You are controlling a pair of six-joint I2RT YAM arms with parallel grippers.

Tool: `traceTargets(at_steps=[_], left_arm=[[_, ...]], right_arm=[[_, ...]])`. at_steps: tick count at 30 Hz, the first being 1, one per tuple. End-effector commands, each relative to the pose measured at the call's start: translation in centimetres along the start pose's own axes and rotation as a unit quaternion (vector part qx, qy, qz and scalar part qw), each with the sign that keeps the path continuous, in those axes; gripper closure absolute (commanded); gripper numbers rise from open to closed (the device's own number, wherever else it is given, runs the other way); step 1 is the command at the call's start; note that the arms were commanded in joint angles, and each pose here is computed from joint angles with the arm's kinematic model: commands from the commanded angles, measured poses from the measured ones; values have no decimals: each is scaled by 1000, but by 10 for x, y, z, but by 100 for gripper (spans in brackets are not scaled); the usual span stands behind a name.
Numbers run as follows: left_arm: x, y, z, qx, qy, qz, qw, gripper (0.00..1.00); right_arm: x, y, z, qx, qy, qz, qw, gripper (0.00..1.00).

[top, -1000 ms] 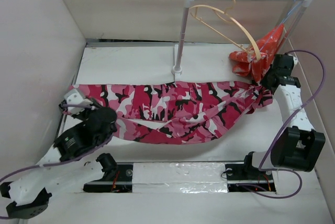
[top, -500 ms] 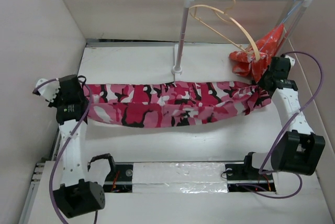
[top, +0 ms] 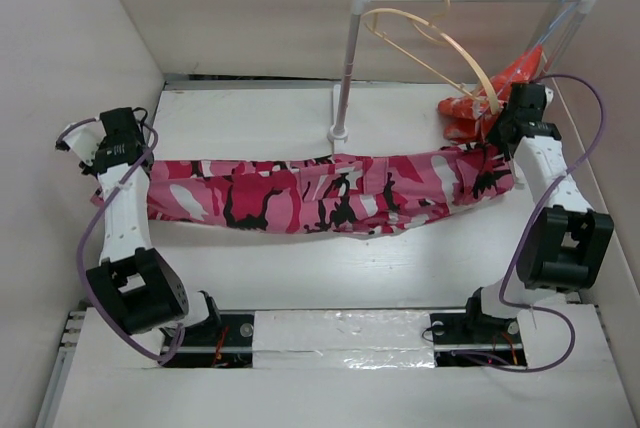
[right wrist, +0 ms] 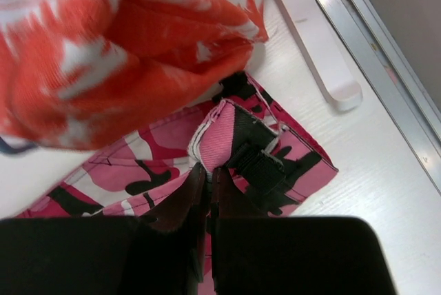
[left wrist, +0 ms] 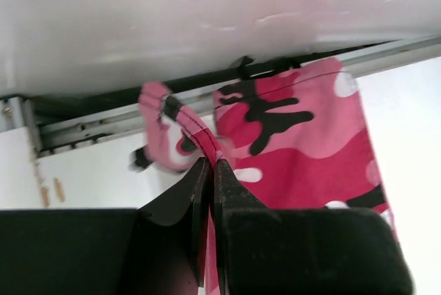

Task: Place the trousers on the hanger
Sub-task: Fold the trousers at the center of the board.

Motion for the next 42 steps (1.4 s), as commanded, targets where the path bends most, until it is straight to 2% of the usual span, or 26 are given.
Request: traceTargets(at_steps=[1,6,16,21,24,27,31,34,39,42], left_arm=[[3,-16,26,-26,-49,-21,998,100],[23,-34,19,-1,-47,-17,999,100],[71,-72,-30,84,-24,16,996,100],[62,-79,-22,57,-35,5,998,100],[40,-65,-3,30,-57,-5,998,100],[26,-41,-4,31,-49,4,998,100],[-8,9,12,-4,-42,-14,999,100],[-21,37,4,7,-40,-24,999,100],[-25,55,-11,22,0,-5,1000,100],[-22,51,-10,26,-6,-9,1000,100]], right_arm=[[3,0,50,20,-73,-15,997,100],[21,5,55,10,-90,-25,996,100],[51,15,57,6,-78,-34,996,98],[57,17,52,9,-75,-32,997,100],[58,16,49,18,-71,-22,997,100],[61,12,44,19,-65,-22,997,100],[65,18,34,27,-59,2,998,100],[68,24,27,35,-48,26,998,100],[65,29,26,37,-45,49,997,100],[68,31,25,36,-38,53,997,100]])
Point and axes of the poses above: each gripper's point midway between its finger pads, its own x axis out along the fingers, its own y axis along the line the jaws close on, z = x × y, the point moved 7 cm from there along -x, back along the fingers, and after that the axes turned 14 degrees about -x, right-handed, at the moved point
